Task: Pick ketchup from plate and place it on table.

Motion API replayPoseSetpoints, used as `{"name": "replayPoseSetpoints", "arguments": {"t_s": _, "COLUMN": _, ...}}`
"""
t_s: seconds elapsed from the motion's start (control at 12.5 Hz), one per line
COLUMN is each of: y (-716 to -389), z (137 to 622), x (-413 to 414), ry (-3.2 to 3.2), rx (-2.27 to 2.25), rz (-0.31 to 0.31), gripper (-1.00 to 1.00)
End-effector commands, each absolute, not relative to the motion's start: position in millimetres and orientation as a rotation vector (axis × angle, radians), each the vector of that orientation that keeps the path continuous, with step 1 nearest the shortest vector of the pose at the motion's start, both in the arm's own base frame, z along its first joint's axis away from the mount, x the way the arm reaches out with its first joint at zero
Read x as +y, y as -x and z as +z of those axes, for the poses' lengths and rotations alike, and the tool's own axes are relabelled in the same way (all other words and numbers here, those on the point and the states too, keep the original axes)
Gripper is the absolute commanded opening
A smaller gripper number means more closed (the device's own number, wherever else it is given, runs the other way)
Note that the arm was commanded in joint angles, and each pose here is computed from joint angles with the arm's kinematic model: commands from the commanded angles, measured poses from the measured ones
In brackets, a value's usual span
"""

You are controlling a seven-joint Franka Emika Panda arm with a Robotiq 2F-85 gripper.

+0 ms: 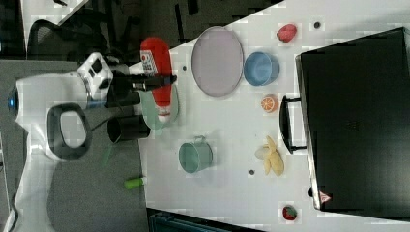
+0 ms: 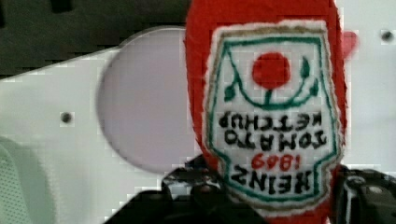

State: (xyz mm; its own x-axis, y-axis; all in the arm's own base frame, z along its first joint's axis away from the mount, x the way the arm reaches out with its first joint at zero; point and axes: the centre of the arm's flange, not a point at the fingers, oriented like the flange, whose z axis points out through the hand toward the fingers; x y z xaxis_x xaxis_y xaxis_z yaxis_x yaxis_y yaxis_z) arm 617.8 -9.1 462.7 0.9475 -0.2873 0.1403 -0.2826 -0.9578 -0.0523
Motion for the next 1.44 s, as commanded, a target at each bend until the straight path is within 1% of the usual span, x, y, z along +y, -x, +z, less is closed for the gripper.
{"name": "replayPoseSetpoints", "arguments": {"t_s": 0.08, "y": -579, "z": 397, "x": -30, "ry": 3.096, "rx": 0.488, "rz": -0.035, "gripper": 0.19}}
{"name": "replayPoseSetpoints", "arguments": {"t_s": 0.24, "y": -549, "z": 371, "x": -30, "ry": 3.103, "rx": 0.493, "rz": -0.005, "gripper": 0.19}}
{"name": "replayPoseSetpoints", "arguments": {"t_s": 0.4, "y": -526, "z": 335, "x": -30, "ry": 3.106, "rx": 0.496, "rz": 0.036, "gripper": 0.19}}
{"name": "replayPoseSetpoints", "arguments": {"t_s": 0.56, "y": -509, "z": 298, "x": -32, "ry": 3.103, "rx": 0.505, "rz": 0.069, "gripper": 0.19}}
{"name": "replayPoseSetpoints", "arguments": {"t_s": 0.8, "y": -495, "z": 252, "x": -31, "ry": 3.098, "rx": 0.507, "rz": 0.124, "gripper": 0.19}}
{"name": "replayPoseSetpoints", "arguments": {"t_s": 0.88, "y": -495, "z": 239, "x": -31, "ry": 3.095, "rx": 0.508, "rz": 0.140, "gripper": 0.27}}
{"name": "replayPoseSetpoints", "arguments": {"t_s": 1.04, "y": -493, "z": 215, "x": -31, "ry": 3.090, "rx": 0.509, "rz": 0.163, "gripper": 0.71}}
{"name": "replayPoseSetpoints", "arguments": {"t_s": 1.12, "y": -495, "z": 210, "x": -31, "ry": 3.088, "rx": 0.509, "rz": 0.150, "gripper": 0.93}}
{"name": "replayPoseSetpoints", "arguments": {"t_s": 1.2, "y": -498, "z": 213, "x": -32, "ry": 3.088, "rx": 0.511, "rz": 0.125, "gripper": 1.00}}
{"name": "replayPoseSetpoints", "arguments": {"t_s": 1.28, "y": -502, "z": 223, "x": -32, "ry": 3.088, "rx": 0.510, "rz": 0.096, "gripper": 1.00}}
{"name": "replayPoseSetpoints", "arguments": {"t_s": 1.44, "y": -515, "z": 264, "x": -32, "ry": 3.081, "rx": 0.547, "rz": 0.006, "gripper": 1.00}}
